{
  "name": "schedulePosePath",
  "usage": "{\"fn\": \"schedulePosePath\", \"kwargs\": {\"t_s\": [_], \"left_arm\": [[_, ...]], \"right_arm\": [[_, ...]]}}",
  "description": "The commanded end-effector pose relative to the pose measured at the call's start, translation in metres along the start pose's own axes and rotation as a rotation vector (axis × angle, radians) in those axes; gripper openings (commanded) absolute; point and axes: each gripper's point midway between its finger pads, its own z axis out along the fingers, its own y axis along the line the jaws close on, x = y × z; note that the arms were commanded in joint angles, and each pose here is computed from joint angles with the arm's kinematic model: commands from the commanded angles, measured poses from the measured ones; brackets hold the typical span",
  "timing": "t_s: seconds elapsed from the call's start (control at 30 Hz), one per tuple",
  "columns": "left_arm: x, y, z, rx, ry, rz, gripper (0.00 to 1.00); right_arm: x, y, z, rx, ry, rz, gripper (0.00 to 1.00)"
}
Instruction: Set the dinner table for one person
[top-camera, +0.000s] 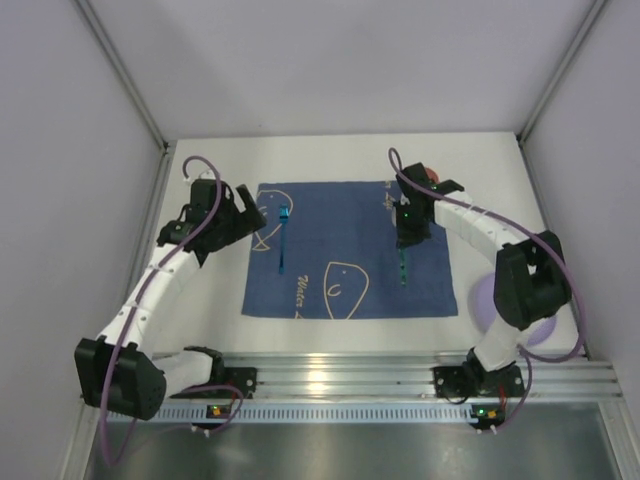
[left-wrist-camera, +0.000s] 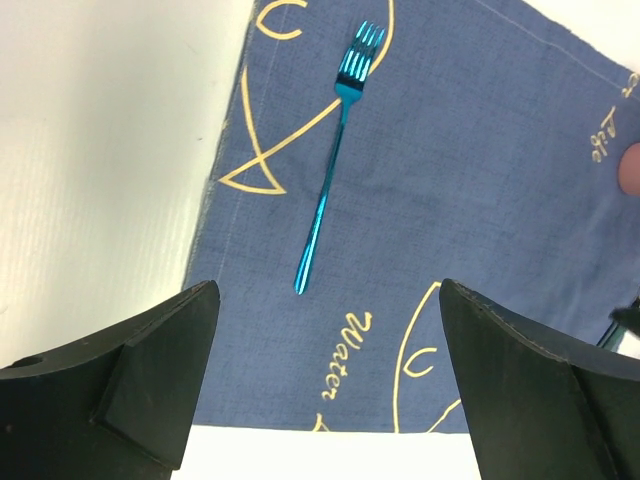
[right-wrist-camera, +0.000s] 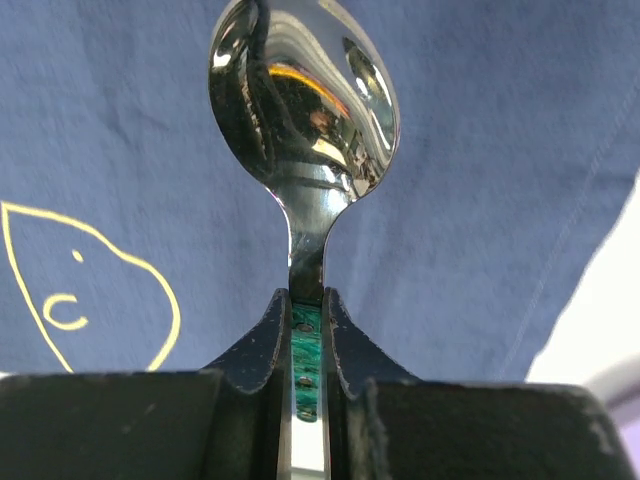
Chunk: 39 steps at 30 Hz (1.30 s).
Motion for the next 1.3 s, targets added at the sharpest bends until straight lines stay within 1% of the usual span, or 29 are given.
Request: {"fn": "schedulePosePath", "kwargs": {"t_s": [0.0,0.27,0.33,0.37,0.4,0.5,0.63,0.73,0.8,0.83,0.9,0.93,1.0,1.03,1.1,1.13,1.17,1.2,1.23,1.27], "left_arm": [[-0.012,0.001,-0.019,-0.009,-0.044,0.045,0.97],[-0.011,0.007,-0.026,-0.036,-0.026,0.092,0.96],[-0.011,0.006,-0.026,-0.034,-0.019,0.099,0.96],[-0.011,0.006,-0.025,-0.037,-0.017,0.105,0.96],[-0.012,0.006,-0.024,-0.039,-0.014,0.108,0.96],[-0.012,0.005,-0.023,-0.038,-0.008,0.120,0.96],[-0.014,0.003,-0.021,-0.034,-0.005,0.130,0.96],[-0.014,0.003,-0.019,-0.035,-0.004,0.132,0.96],[-0.014,0.003,-0.016,-0.033,-0.004,0.130,0.96],[-0.014,0.002,-0.014,-0.030,-0.006,0.129,0.96],[-0.012,0.001,-0.010,-0.025,-0.003,0.124,0.96],[-0.012,-0.001,-0.008,-0.013,-0.002,0.122,0.95],[-0.007,-0.002,-0.002,-0.007,0.016,0.119,0.95],[-0.004,-0.003,0.000,-0.001,0.026,0.119,0.95],[-0.002,-0.006,0.005,0.008,0.033,0.116,0.94],[0.002,-0.008,0.007,0.016,0.043,0.117,0.94],[0.003,-0.009,0.008,0.019,0.049,0.110,0.94],[0.004,-0.010,0.009,0.026,0.048,0.107,0.94],[0.008,-0.010,0.011,0.025,0.058,0.108,0.94],[0.009,-0.010,0.011,0.025,0.057,0.105,0.93]], "right_arm": [[-0.044,0.025,0.001,-0.066,-0.104,-0.004,0.00],[-0.048,0.023,0.044,-0.005,-0.034,0.023,0.00],[-0.047,0.022,0.048,0.004,-0.030,0.032,0.13],[-0.048,0.021,0.051,0.012,-0.028,0.039,0.21],[-0.048,0.021,0.051,0.013,-0.030,0.043,0.32],[-0.051,0.023,0.051,0.012,-0.037,0.048,0.43],[-0.054,0.028,0.039,-0.018,-0.052,0.059,0.45],[-0.051,0.036,0.018,-0.059,-0.076,0.058,0.46],[-0.048,0.039,-0.004,-0.082,-0.113,0.051,0.47],[-0.048,0.042,-0.025,-0.104,-0.150,0.044,0.47],[-0.040,0.033,-0.041,-0.090,-0.172,0.050,0.49],[-0.040,0.024,-0.064,-0.079,-0.225,0.056,0.51],[-0.028,0.006,-0.075,-0.057,-0.239,0.072,0.56],[-0.026,-0.012,-0.091,-0.049,-0.277,0.108,0.57],[-0.008,-0.039,-0.089,-0.023,-0.250,0.159,0.59],[-0.006,-0.066,-0.094,0.009,-0.268,0.220,0.60],[0.010,-0.082,-0.086,0.033,-0.226,0.252,0.61],[0.017,-0.096,-0.083,0.052,-0.213,0.288,0.64],[0.023,-0.125,-0.081,0.096,-0.202,0.372,0.65],[0.036,-0.137,-0.072,0.094,-0.157,0.424,0.66]]}}
